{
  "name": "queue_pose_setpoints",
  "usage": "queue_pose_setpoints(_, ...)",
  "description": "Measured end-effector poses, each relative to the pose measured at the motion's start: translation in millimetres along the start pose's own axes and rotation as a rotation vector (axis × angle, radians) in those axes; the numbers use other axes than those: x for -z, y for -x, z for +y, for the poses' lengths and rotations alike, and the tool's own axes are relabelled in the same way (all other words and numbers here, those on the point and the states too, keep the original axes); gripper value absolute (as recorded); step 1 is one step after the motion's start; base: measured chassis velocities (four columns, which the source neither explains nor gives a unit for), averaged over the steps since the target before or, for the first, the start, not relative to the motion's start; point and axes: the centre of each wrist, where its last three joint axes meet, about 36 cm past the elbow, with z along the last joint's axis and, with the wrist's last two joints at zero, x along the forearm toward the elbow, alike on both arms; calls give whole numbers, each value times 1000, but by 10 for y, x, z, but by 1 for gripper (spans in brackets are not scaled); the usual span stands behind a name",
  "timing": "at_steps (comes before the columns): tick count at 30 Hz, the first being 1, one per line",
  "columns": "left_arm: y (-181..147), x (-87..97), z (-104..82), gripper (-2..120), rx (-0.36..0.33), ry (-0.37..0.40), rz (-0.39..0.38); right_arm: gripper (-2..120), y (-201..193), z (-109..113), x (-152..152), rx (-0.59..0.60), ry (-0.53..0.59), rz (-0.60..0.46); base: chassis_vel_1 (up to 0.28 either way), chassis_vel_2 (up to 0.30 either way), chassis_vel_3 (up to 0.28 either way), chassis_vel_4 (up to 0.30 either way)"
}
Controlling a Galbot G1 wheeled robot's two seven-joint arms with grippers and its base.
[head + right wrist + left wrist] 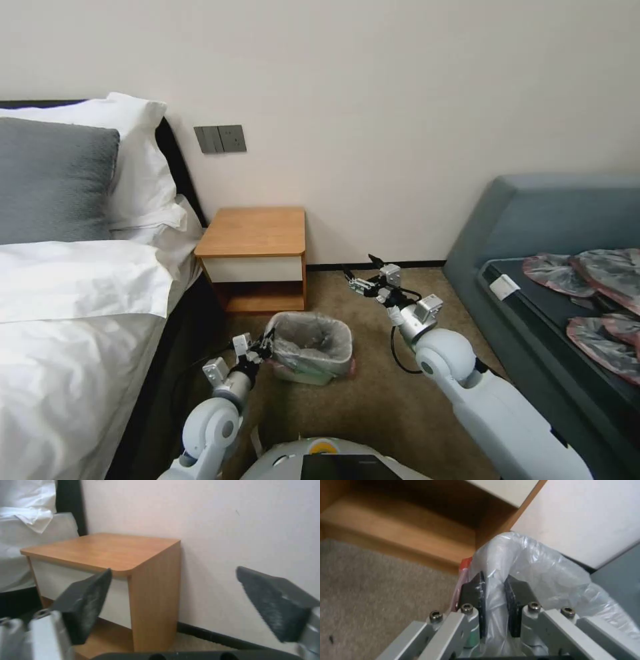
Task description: Pick up the garbage bag from the table and place it over the trash can.
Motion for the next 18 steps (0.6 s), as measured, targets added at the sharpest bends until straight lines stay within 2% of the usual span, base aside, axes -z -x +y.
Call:
queue_pose_setpoints(9,-13,-61,5,10,24,-12,-10,100,8,18,-25,10,4,4,0,0,0,0)
queue_pose_setpoints(18,-28,-183,1,10,110,-33,-29,100,-2,26,-54,24,-1,4,0,0,0,0)
